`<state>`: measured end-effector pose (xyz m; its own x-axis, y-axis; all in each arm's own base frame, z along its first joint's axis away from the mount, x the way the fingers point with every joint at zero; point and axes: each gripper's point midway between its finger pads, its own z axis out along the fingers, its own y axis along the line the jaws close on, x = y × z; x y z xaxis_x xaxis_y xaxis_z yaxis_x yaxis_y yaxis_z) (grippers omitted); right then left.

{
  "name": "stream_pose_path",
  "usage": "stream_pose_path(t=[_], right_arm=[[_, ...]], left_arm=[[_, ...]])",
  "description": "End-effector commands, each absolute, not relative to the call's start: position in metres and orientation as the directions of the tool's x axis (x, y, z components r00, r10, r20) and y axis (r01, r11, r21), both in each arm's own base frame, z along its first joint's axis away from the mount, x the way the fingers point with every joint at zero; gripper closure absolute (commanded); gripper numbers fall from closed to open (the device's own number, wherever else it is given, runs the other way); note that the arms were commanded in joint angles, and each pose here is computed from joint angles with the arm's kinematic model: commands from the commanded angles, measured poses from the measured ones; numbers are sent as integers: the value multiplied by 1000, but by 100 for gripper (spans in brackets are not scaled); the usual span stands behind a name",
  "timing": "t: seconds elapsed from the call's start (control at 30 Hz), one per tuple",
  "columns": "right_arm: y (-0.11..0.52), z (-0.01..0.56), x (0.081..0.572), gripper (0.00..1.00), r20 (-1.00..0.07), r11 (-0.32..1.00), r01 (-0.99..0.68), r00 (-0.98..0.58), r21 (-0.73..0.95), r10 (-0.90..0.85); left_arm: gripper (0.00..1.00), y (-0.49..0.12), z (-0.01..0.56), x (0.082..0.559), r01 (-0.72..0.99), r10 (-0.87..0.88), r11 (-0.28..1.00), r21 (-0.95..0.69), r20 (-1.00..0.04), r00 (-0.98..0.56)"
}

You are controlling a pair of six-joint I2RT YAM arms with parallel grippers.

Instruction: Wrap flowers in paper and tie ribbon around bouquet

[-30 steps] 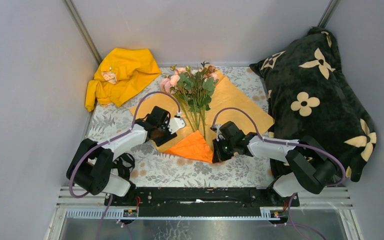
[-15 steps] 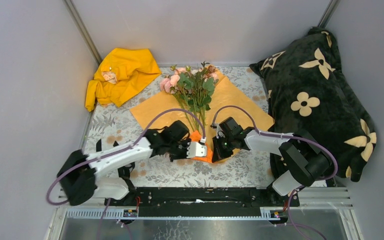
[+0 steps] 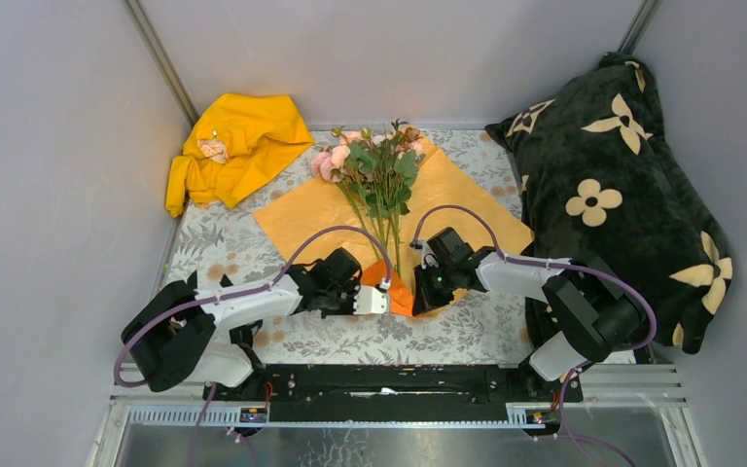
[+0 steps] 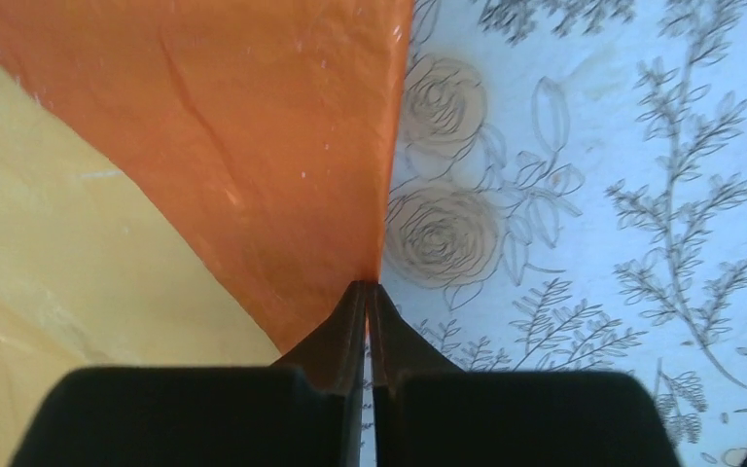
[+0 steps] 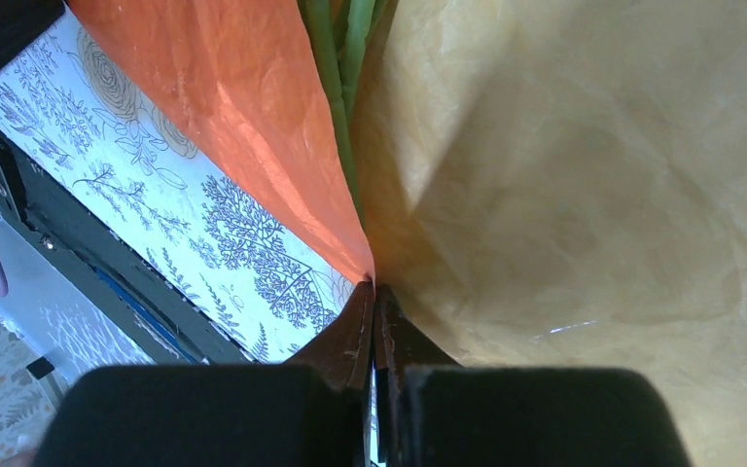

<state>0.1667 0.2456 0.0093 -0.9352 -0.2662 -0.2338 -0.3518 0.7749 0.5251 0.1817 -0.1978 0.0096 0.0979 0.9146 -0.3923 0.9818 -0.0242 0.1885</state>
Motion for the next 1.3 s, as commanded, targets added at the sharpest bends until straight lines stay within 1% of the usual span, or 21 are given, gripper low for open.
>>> stream_pose_path(t=[0.0,0.1,0.2,0.4,0.47,0.5,0.57,0.63,0.67,0.7,0.73,0.83,0.93,1.0,1.13,1.27], right_arm=[[239,8,167,100,-225,786,-354,-935,506,-276],[239,9,166,100,-228,784,-358,-933,507,-279],[239,9,166,100,-227,784,-359,-933,506,-281],[237,9,165,100,-230,784,-365,-930,502,-286],[237,9,165,100,-227,785,-366,-930,500,-289],[237,10,165,100,-227,784,-368,-929,500,-291],[238,11,166,100,-226,784,-368,-929,500,-293],[239,13,168,100,-229,784,-370,-928,499,-292],[239,13,169,100,-230,786,-369,-929,496,-291],[239,14,170,100,-232,787,-368,-929,495,-289],[239,13,171,100,-231,789,-368,-929,492,-289],[240,12,173,100,-225,796,-358,-933,488,-282],[238,10,174,99,-218,810,-348,-936,471,-275],[235,10,178,92,-223,825,-339,-939,452,-263],[227,17,188,76,-260,866,-307,-941,395,-215],[215,36,200,71,-310,912,-235,-942,336,-129]], left_arm=[[93,-149,-16,176,987,963,5,158,-267,38],[94,-133,-12,176,991,963,40,128,-269,-4],[95,-122,-5,170,995,960,42,87,-279,-16],[95,-95,4,176,989,964,85,125,-261,-50],[95,-95,11,175,988,962,97,120,-265,-62],[94,-100,18,175,989,955,103,109,-288,-68],[89,-118,36,176,989,925,125,79,-370,-87],[81,-143,58,182,986,881,154,57,-459,-111],[75,-157,68,183,986,859,158,44,-498,-116],[70,-170,75,185,987,839,159,33,-531,-117],[68,-185,80,187,987,819,161,19,-561,-123],[66,-226,90,199,977,736,212,-18,-655,-172],[66,-254,88,220,955,667,295,-38,-707,-234],[66,-263,78,227,942,647,329,-57,-713,-270],[66,-263,37,212,936,695,329,-124,-639,-329],[67,-252,12,204,923,751,353,-152,-543,-376]])
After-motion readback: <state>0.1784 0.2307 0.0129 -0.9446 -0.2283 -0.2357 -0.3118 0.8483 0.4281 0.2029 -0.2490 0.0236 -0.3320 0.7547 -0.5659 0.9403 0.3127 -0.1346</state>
